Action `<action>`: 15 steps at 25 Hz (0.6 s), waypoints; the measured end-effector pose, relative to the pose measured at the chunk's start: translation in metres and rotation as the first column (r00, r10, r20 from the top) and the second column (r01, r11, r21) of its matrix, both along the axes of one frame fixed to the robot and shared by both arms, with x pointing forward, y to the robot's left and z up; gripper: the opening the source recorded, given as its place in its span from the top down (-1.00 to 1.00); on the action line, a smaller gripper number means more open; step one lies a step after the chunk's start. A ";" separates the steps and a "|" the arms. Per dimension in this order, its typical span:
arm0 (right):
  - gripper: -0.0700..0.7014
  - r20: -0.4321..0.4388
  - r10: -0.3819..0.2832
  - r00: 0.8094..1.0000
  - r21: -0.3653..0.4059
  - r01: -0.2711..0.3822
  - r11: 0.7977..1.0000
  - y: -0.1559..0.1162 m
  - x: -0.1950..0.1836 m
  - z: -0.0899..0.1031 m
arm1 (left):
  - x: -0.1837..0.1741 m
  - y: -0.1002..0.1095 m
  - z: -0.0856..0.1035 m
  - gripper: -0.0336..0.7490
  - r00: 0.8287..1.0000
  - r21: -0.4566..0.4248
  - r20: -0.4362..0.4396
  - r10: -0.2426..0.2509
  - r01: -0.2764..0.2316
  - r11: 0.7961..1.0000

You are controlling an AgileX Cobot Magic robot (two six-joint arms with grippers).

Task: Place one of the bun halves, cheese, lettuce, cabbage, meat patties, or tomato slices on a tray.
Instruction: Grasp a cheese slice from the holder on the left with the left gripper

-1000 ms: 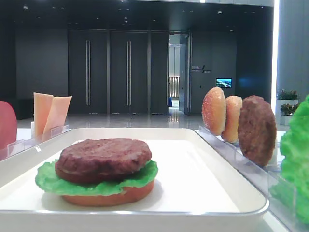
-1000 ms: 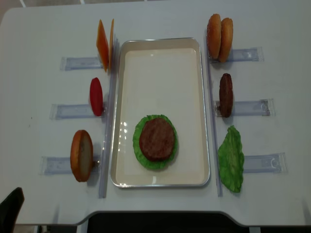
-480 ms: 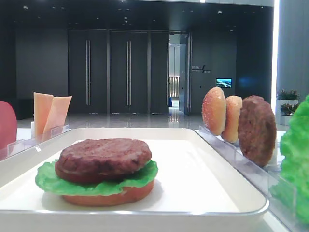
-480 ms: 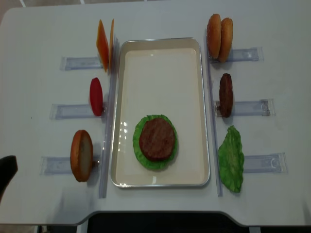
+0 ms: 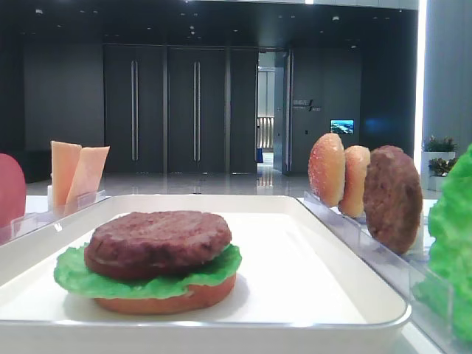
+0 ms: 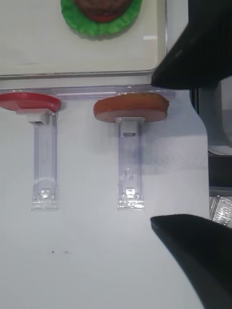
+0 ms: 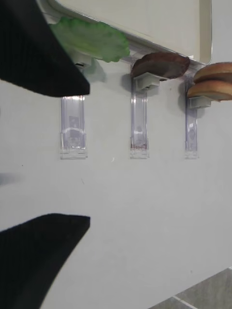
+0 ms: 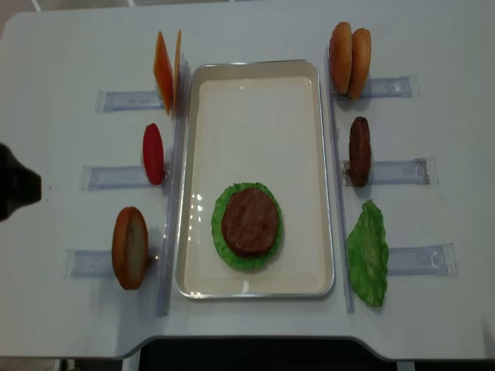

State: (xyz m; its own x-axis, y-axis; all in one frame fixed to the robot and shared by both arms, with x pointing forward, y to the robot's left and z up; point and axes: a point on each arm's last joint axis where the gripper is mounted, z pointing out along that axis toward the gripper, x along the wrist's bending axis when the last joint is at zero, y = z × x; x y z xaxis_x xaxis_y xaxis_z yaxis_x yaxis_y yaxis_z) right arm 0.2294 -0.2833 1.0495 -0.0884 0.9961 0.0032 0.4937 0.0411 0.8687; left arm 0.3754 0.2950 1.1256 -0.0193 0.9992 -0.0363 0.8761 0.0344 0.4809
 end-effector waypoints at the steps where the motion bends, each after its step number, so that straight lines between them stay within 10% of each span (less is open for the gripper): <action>1: -0.44 0.000 0.000 1.000 0.000 0.000 1.000 0.000 0.000 0.000 | 0.007 0.000 0.003 -0.65 1.000 -0.001 -0.006 0.002 -0.002 1.000; 15: -0.44 0.000 0.000 1.000 0.000 0.000 1.000 0.000 0.000 0.000 | 0.100 -0.005 -0.001 -0.65 0.990 0.004 -0.141 0.007 -0.007 1.000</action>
State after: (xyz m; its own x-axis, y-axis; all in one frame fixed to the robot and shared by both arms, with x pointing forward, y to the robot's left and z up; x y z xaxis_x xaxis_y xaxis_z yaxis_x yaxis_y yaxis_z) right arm 0.2294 -0.2833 1.0495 -0.0884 0.9961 0.0032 0.4937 0.0411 0.8687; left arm 0.4754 0.2903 1.1244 -0.0312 0.9991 -0.0295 0.9351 0.0396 0.3522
